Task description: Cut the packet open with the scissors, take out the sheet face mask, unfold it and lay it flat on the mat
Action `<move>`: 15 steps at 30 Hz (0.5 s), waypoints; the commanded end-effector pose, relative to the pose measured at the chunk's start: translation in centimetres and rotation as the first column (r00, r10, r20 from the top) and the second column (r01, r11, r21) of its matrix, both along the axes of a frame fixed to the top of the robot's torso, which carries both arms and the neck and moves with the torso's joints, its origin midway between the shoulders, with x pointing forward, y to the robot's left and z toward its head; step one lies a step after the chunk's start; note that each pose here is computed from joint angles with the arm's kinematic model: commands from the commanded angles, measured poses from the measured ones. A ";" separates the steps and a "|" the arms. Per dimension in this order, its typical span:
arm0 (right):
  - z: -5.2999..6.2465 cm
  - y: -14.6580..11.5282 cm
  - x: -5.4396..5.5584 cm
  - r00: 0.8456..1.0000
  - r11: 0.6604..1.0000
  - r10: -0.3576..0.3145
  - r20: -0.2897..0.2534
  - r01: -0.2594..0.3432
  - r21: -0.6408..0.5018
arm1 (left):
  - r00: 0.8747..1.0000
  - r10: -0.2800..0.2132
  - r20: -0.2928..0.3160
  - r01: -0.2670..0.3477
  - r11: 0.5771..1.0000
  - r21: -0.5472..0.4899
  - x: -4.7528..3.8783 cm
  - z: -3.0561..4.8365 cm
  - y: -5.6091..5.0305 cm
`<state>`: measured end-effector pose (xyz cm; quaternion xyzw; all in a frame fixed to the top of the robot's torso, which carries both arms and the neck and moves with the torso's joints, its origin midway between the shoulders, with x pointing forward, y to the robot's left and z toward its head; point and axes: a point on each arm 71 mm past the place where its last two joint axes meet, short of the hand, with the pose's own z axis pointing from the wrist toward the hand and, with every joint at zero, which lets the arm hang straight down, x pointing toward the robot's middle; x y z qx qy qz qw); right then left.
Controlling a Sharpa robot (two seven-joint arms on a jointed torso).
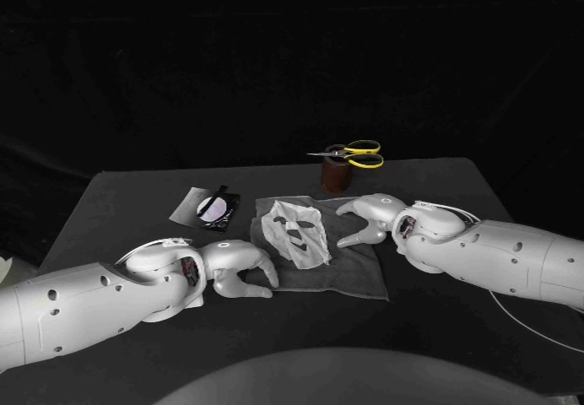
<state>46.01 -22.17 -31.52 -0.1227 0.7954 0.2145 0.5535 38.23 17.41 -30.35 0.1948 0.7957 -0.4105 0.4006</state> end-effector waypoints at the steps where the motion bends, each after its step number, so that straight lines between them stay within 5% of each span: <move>1: -0.4 -0.4 0.1 1.000 0.999 -0.011 -0.022 0.011 -0.041 | 0.991 -0.035 -0.131 0.051 0.991 0.122 -0.81 -1.48 0.4; 15: -0.5 -0.6 0.2 0.999 0.998 -0.022 -0.028 0.021 -0.055 | 0.967 -0.017 -0.255 0.094 0.952 0.292 -1.19 -2.86 1.4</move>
